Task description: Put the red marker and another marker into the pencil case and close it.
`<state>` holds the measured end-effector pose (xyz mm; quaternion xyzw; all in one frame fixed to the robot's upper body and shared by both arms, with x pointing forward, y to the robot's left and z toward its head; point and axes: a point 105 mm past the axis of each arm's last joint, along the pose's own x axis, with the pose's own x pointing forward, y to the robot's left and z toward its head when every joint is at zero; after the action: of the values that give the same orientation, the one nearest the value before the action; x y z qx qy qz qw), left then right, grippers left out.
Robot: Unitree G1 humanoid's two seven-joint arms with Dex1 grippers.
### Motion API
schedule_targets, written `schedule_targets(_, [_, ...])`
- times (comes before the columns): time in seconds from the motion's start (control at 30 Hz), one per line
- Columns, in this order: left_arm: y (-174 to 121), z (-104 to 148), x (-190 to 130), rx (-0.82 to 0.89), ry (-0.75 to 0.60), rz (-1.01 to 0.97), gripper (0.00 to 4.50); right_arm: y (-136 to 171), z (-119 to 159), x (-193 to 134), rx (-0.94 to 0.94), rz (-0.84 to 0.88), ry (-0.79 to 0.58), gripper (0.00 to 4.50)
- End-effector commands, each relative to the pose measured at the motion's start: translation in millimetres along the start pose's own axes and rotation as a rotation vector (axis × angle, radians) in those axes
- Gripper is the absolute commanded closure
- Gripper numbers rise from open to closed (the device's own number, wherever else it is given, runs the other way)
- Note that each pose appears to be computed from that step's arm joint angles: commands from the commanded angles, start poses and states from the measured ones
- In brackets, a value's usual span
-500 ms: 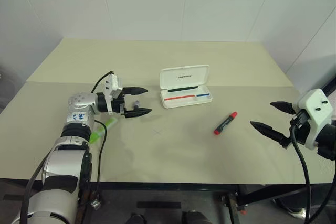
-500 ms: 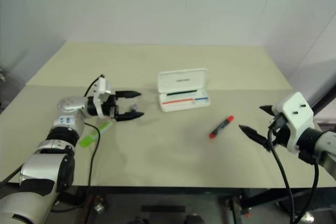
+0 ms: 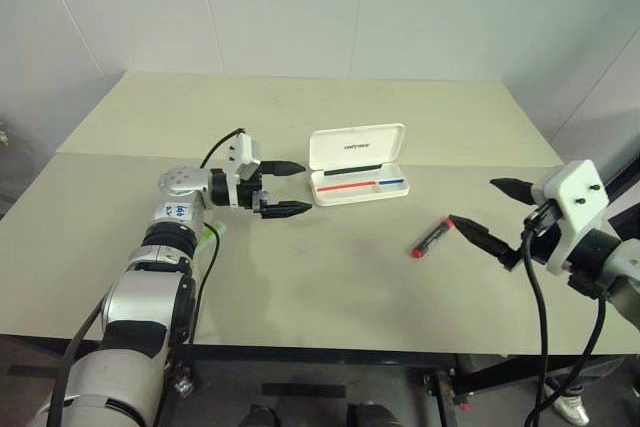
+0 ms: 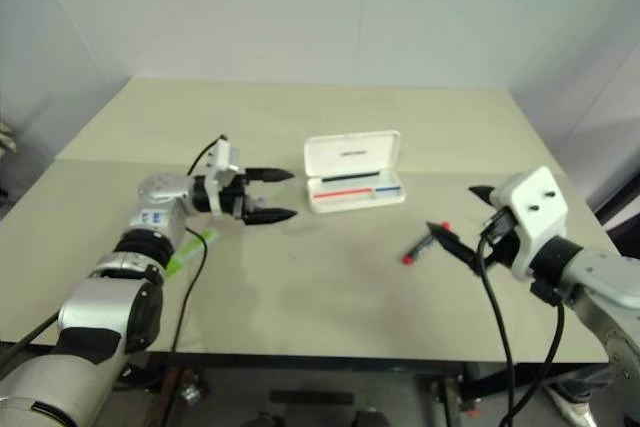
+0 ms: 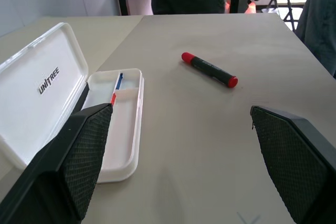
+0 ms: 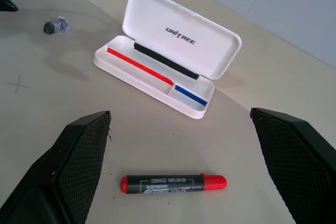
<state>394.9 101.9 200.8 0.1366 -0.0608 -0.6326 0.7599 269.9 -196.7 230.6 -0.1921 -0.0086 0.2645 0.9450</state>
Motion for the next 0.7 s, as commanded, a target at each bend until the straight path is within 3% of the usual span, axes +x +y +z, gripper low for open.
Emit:
schedule_targets(0.03, [6,3,18,0.021,0.02,0.033,0.01,15,0,-5,-0.024,-0.004,-0.006,0.0])
schedule_targets(0.4, [9,-8,71,0.03,0.181,0.1,0.01,35,-17,-31,0.024,-0.102,0.034,0.0])
schedule_targets(0.7, [26,-11,87,0.051,0.295,0.268,0.01,40,-23,-43,0.044,-0.184,0.05,0.0])
